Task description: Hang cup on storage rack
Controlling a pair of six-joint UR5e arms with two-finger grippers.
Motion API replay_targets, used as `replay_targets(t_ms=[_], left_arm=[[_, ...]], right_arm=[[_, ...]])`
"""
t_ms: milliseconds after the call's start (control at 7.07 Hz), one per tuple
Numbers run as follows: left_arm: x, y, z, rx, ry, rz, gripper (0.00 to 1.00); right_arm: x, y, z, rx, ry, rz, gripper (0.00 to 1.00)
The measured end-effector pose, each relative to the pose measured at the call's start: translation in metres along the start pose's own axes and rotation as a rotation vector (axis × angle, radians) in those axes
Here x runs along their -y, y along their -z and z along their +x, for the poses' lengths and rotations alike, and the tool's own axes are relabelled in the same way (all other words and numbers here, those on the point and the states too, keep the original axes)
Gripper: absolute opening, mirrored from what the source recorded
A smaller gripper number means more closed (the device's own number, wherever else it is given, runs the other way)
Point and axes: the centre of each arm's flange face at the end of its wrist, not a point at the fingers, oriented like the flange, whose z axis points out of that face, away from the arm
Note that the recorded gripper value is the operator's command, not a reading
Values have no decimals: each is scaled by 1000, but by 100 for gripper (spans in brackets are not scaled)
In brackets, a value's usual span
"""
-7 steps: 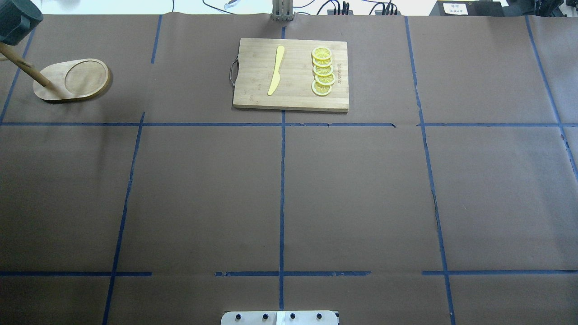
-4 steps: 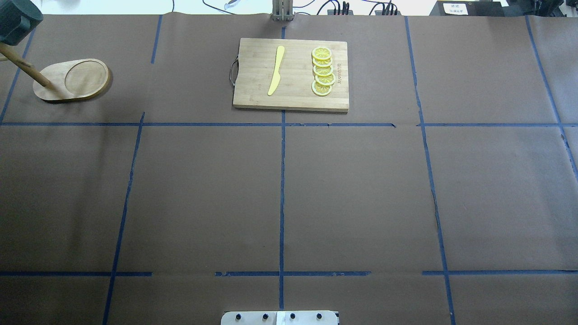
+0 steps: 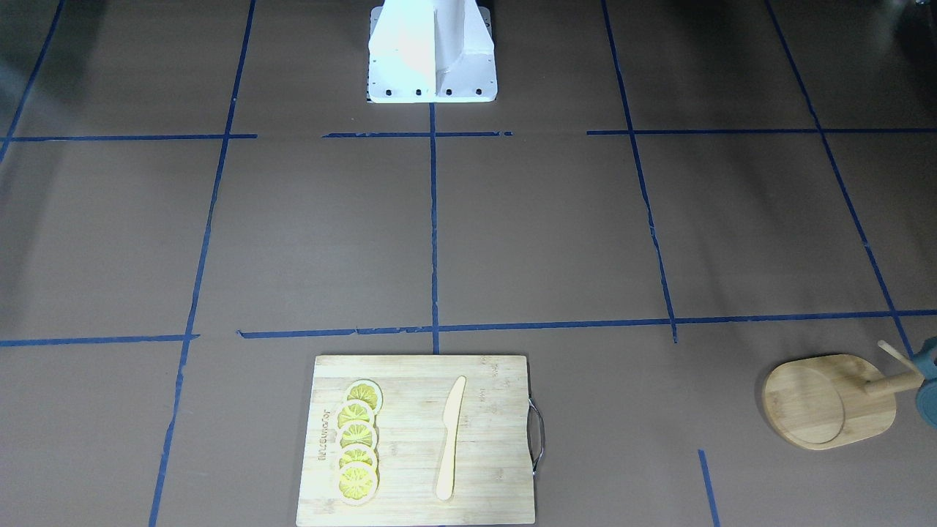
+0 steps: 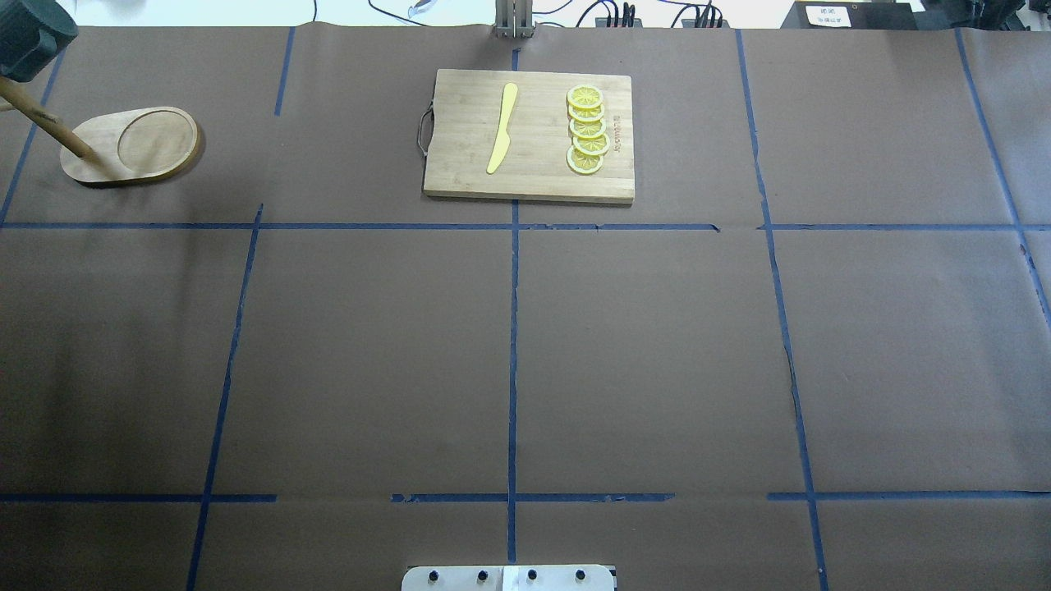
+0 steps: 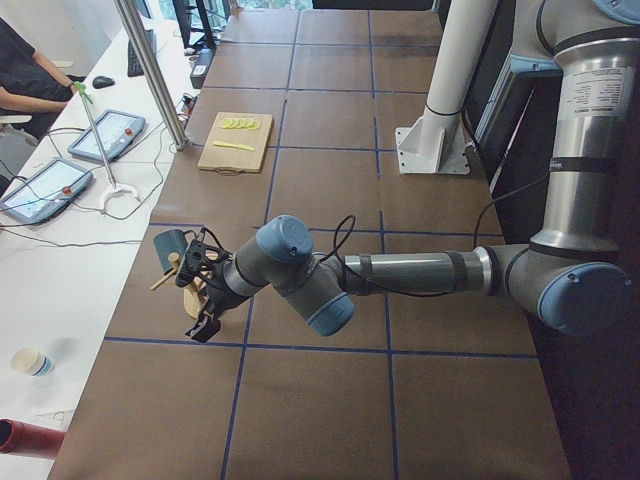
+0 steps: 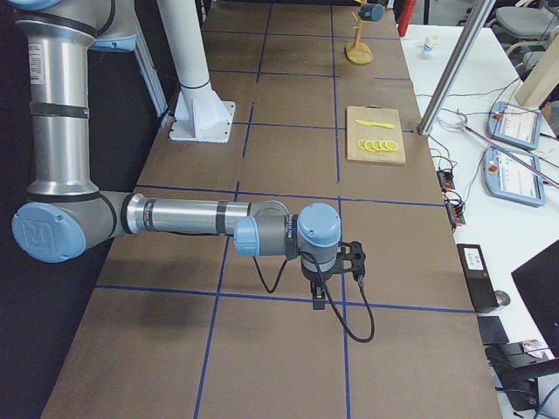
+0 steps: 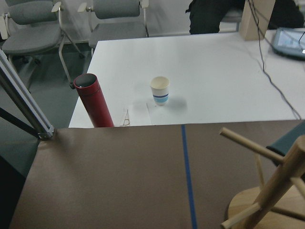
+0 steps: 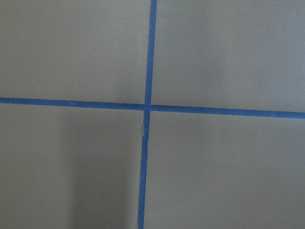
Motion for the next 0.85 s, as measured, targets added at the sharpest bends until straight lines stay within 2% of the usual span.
replay_targets(t_ms=[141,283,565,707,848], left_arm=[[-10,-8,-10,27,-45,-115,100],[-21,-17,-16,22,-34,-225,100],[-43,-34,-5,-81,69,-443,100],[-51,-43,10,-126,62,-511,100],[-59,-51,21,-158,16,-567,100]], right_arm=[[0,0,0,0,0,0,100],[0,0,0,1,0,0,100],[0,-2,1,4,-2,-3,100],[-1,-3,2,5,-5,-6,100],[-2,-4,4,6,-8,-9,100]])
